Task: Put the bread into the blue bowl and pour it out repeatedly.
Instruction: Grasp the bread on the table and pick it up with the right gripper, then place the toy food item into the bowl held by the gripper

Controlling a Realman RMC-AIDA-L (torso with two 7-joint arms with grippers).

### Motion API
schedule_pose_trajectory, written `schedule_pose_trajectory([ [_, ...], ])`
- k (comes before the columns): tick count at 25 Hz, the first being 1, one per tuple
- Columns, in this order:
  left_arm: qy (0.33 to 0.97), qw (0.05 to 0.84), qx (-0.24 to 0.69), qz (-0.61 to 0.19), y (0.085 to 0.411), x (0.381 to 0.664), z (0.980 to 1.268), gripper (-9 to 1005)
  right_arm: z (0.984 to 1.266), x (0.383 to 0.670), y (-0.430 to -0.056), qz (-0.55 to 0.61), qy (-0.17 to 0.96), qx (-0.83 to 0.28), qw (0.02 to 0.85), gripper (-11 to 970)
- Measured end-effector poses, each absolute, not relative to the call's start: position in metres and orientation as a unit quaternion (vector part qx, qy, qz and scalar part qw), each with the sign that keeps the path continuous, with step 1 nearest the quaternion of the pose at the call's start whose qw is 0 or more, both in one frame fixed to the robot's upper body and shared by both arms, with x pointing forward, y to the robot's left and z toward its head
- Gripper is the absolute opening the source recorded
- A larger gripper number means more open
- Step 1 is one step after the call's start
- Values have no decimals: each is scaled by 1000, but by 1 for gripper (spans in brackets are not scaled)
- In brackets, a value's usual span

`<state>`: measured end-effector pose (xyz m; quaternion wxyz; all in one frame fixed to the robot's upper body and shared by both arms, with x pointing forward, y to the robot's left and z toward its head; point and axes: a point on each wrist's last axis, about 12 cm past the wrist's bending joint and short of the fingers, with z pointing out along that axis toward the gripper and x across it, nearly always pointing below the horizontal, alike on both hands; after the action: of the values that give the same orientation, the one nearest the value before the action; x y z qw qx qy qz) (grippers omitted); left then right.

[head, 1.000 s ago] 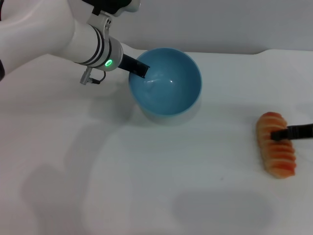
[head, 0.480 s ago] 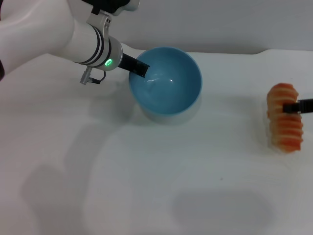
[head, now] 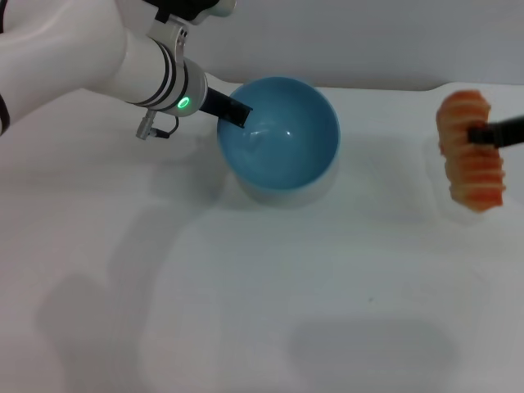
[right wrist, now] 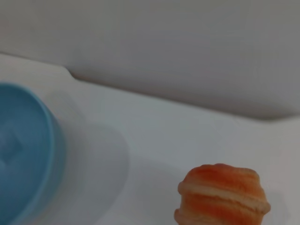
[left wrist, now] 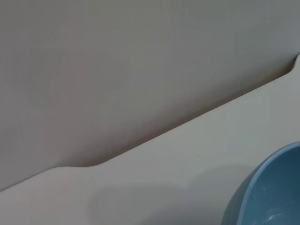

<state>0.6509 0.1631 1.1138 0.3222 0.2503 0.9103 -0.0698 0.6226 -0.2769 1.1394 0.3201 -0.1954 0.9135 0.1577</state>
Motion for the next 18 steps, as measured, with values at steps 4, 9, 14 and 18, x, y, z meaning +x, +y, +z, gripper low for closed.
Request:
schedule_pose_trajectory([
  [4, 911, 318, 252, -70, 162, 650, 1113, -2, 1162, 628, -269, 152, 901, -220, 342, 174],
  [9, 913, 312, 251, -80, 159, 648, 1112, -2, 1190, 633, -250, 163, 877, -253, 374, 145],
  [14, 910, 296, 274, -97, 141, 642, 1112, -1, 1209, 639, -224, 184, 852, -289, 397, 138],
  [18, 911, 284, 276, -112, 134, 639, 1112, -1, 1209, 639, -201, 197, 838, -313, 400, 134],
])
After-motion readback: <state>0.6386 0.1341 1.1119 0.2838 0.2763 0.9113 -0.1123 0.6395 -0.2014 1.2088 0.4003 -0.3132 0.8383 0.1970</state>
